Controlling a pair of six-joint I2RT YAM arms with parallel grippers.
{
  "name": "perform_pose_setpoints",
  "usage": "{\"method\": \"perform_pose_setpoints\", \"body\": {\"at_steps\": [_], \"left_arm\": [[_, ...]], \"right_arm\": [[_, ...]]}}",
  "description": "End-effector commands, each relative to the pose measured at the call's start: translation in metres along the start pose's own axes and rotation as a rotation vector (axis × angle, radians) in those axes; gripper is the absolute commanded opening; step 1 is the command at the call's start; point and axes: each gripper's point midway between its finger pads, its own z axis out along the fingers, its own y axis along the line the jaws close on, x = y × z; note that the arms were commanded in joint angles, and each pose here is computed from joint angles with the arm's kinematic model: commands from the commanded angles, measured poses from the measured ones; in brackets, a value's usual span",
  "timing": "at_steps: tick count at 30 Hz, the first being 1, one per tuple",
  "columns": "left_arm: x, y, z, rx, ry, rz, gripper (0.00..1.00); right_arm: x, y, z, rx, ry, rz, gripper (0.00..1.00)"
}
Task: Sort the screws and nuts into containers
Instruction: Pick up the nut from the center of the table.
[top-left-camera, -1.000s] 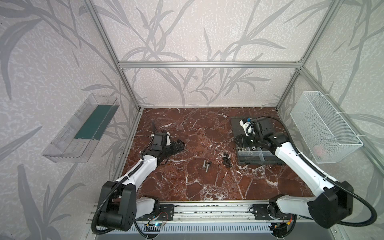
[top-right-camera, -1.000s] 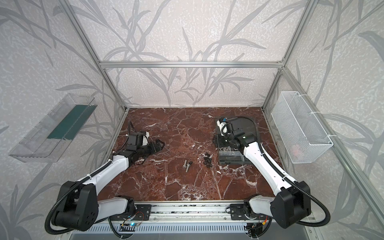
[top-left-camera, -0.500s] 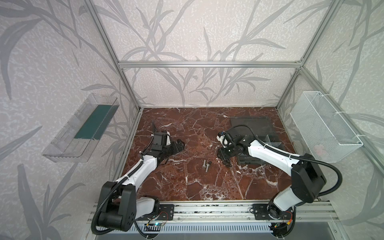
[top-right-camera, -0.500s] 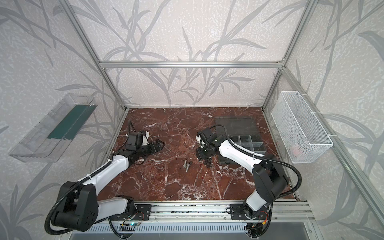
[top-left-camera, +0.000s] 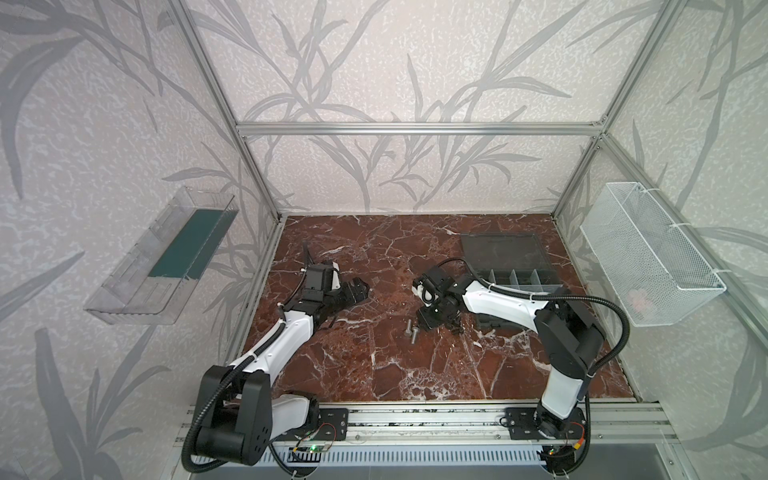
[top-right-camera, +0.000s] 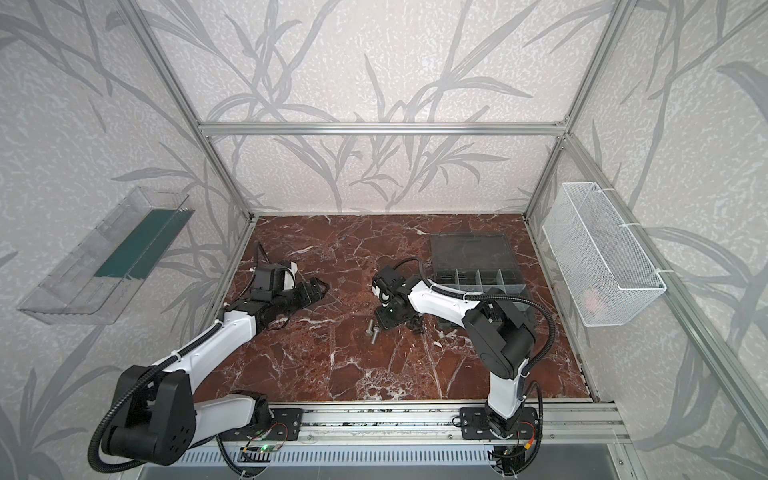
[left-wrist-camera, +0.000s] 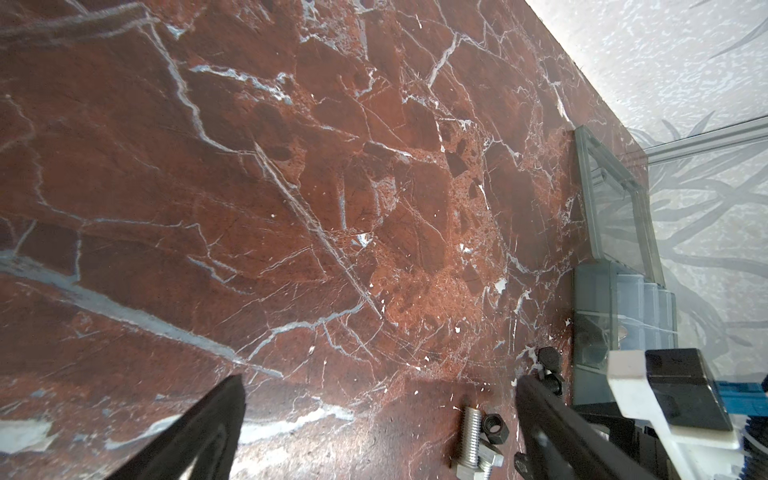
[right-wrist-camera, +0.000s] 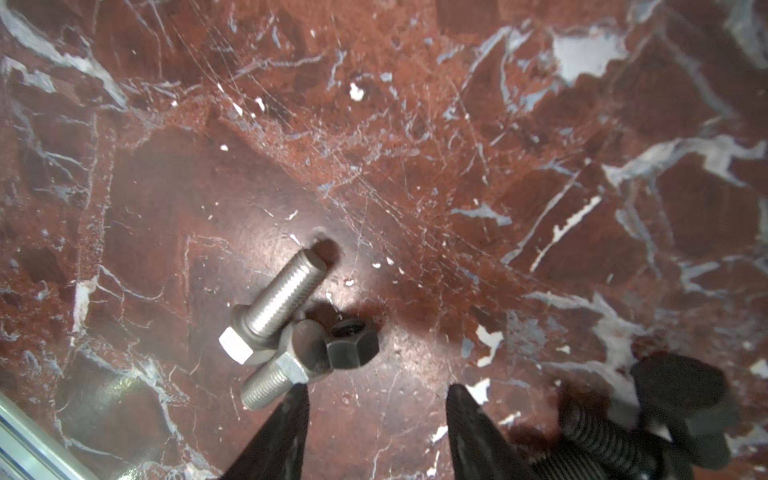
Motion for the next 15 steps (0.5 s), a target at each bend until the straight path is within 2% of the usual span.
{"method": "perform_pose_setpoints", "body": {"at_steps": [1,9,15], "left_arm": [[-0.001,0.001,-0.004,0.000,-0.014,0.008,0.99],[-0.001,0.002,-0.003,-0.001,-0.007,0.004,0.99],[-0.001,0.001,-0.001,0.003,-0.003,0.001,0.99]], "right_arm": [[-0.009,0.002,0.005,0.008,-0.009,-0.015,0.55],[-0.003,-0.004,0.017,0.035,0.033,-0.017,0.52],[0.005,-0.005,0.025,0.031,0.063,-0.023,0.47]]}}
